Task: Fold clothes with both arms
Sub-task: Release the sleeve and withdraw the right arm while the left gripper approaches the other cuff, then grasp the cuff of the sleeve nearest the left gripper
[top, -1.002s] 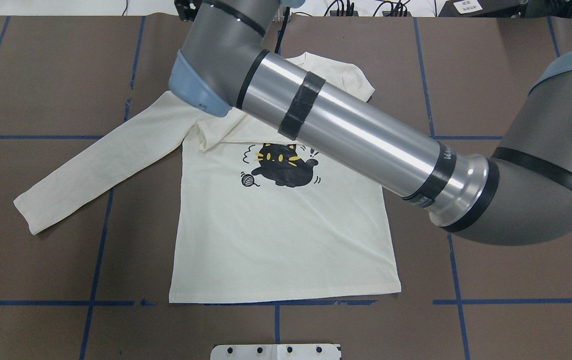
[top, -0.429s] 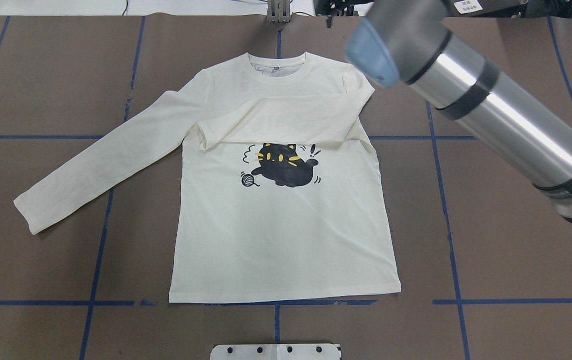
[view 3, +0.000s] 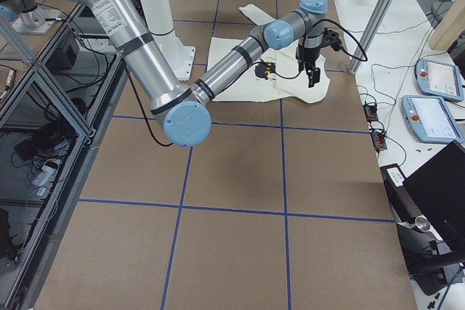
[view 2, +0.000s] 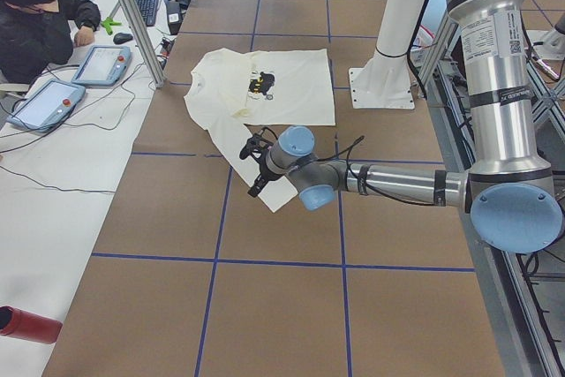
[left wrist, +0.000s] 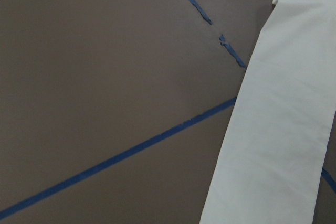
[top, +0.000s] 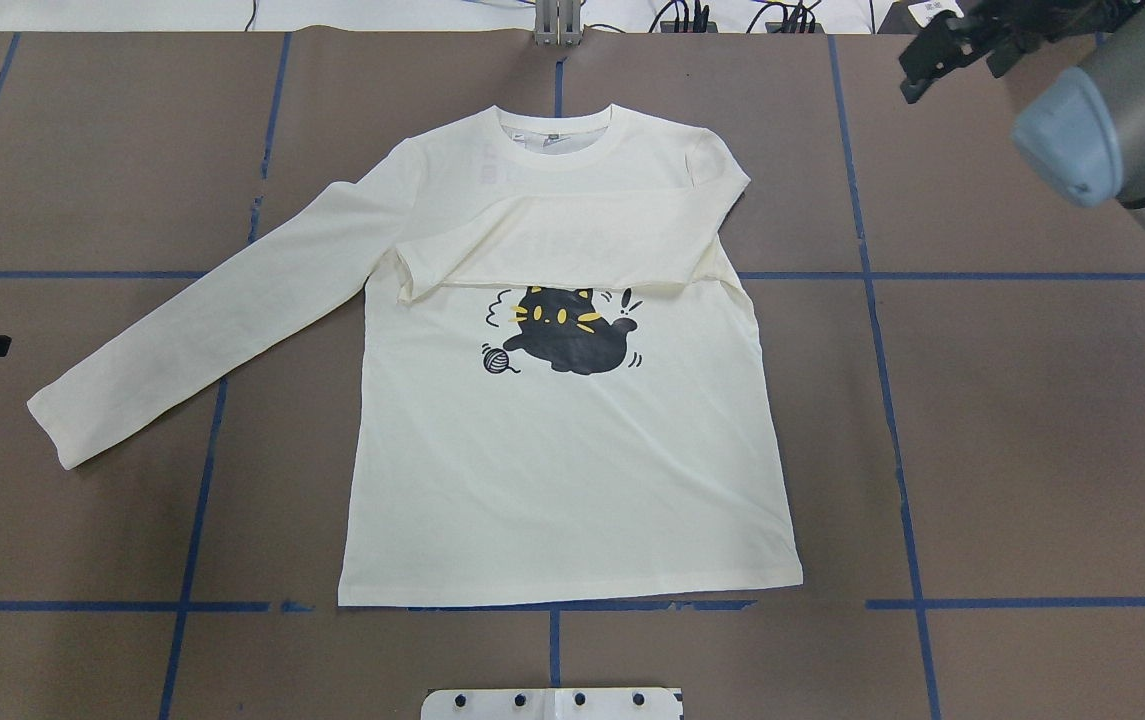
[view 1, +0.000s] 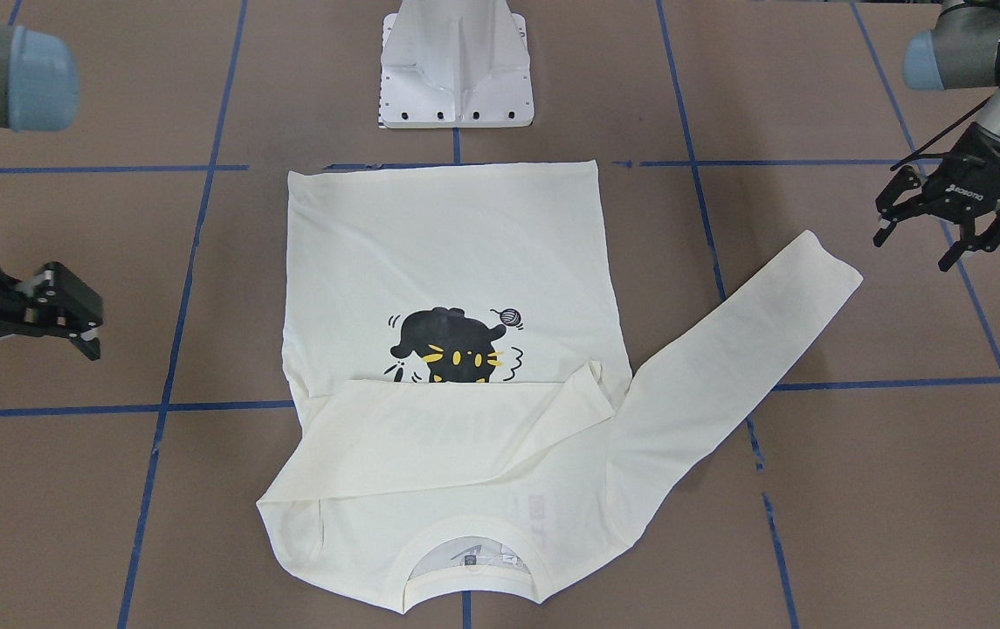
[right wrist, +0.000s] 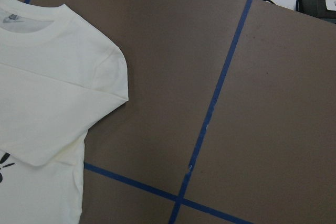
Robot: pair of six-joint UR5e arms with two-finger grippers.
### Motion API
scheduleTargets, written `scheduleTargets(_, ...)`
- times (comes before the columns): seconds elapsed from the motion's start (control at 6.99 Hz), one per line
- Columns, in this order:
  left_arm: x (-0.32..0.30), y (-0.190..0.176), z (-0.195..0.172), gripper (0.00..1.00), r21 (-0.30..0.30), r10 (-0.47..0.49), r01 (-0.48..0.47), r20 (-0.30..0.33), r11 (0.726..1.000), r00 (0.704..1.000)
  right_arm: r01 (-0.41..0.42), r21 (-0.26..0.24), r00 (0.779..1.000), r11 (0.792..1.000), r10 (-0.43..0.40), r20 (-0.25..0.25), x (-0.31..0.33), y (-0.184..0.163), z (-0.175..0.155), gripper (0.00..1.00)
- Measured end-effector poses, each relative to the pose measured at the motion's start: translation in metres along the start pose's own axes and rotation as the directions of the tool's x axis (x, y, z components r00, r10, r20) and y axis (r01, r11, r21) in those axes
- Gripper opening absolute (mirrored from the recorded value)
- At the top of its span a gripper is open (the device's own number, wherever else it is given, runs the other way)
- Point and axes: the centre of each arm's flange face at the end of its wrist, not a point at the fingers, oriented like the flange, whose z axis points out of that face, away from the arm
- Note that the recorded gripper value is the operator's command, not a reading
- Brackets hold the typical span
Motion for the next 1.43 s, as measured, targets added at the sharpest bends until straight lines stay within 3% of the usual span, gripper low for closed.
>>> scheduleTargets(0.29, 0.035, 0.036, 0.029, 0.91, -0.032, -0.015, 0.015, 0.009, 0.999, 1.000, 0.007, 0.002, 1.000, 1.000, -0.007, 0.008, 0.044, 0.048, -0.003, 1.00)
scheduleTargets(0.72, 0.071, 0.062, 0.057, 0.90, -0.055, -0.012, 0.013, 0.031, 0.998, 0.999, 0.002, 0.004, 1.000, 1.000, -0.002, 0.008, 0.051, 0.065, -0.006, 1.00)
scheduleTargets(1.0, 0.081, 0.075, 0.064, 0.71, -0.071, 0.013, -0.011, 0.036, 0.997, 0.999, -0.003, 0.003, 1.000, 1.000, 0.003, 0.007, 0.052, 0.068, -0.006, 1.00)
scheduleTargets(1.29, 0.084, 0.080, 0.066, 0.70, -0.076, 0.024, -0.021, 0.042, 0.997, 0.999, -0.006, 0.003, 1.000, 1.000, 0.006, 0.006, 0.053, 0.068, -0.006, 1.00)
scheduleTargets(1.43, 0.083, 0.081, 0.067, 0.57, -0.075, 0.025, -0.022, 0.047, 0.997, 0.999, -0.007, 0.003, 1.000, 1.000, 0.007, 0.006, 0.053, 0.068, -0.006, 1.00)
